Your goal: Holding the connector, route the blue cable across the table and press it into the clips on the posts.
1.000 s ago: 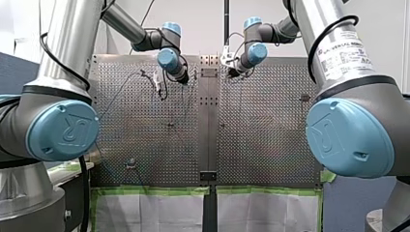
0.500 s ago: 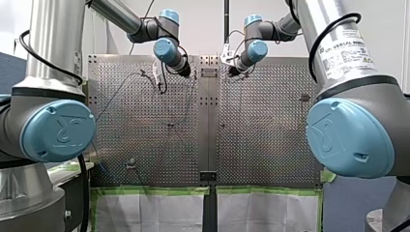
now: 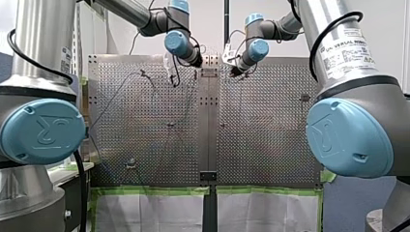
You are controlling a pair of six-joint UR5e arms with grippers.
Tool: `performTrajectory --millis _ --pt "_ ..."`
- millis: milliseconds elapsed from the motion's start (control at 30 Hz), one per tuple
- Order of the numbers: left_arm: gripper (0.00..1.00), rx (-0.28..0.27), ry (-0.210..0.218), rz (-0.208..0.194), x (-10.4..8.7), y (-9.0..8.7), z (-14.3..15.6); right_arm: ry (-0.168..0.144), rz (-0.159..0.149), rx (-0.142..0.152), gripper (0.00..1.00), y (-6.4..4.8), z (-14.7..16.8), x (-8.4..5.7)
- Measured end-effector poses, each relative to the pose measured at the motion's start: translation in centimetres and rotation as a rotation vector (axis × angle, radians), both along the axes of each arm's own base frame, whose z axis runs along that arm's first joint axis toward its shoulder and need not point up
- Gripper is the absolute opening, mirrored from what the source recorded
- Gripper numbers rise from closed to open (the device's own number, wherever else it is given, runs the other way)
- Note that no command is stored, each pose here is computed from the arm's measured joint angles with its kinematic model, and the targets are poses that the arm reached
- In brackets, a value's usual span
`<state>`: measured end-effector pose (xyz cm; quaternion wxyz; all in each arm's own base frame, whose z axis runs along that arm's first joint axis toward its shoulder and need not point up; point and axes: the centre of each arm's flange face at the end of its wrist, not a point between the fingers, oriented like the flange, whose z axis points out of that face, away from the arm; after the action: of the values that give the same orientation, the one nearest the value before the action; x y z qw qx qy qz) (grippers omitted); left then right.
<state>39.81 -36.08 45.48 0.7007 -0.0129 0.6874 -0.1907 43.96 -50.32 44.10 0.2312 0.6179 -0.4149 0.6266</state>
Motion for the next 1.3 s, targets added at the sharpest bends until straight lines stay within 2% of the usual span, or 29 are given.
performTrajectory --millis 133,233,467,733,1000,1300 --pt "1.0 0.018 0.009 -0.027 -0.5 -1.8 0.0 0.001 0.0 0.0 0.0 0.0 0.0 0.0" --pt "1.0 0.039 0.02 -0.027 -0.5 -2.9 -0.2 0.001 0.0 0.0 0.0 0.0 0.0 0.0" --pt "1.0 0.059 0.042 0.005 1.5 -4.2 -0.9 0.001 -0.001 -0.001 0.0 0.0 0.0 0.0" --pt "1.0 0.073 0.053 0.021 3.8 -5.8 -1.8 0.0 -0.002 -0.003 0.0 -0.1 0.0 0.0" --pt "1.0 0.096 0.072 0.063 6.3 -7.0 -3.0 0.0 -0.005 -0.004 0.0 -0.2 0.0 -0.2" --pt "1.0 0.081 0.053 0.113 9.1 -7.9 -3.4 0.0 -0.005 -0.004 0.0 -0.2 0.0 -0.2"
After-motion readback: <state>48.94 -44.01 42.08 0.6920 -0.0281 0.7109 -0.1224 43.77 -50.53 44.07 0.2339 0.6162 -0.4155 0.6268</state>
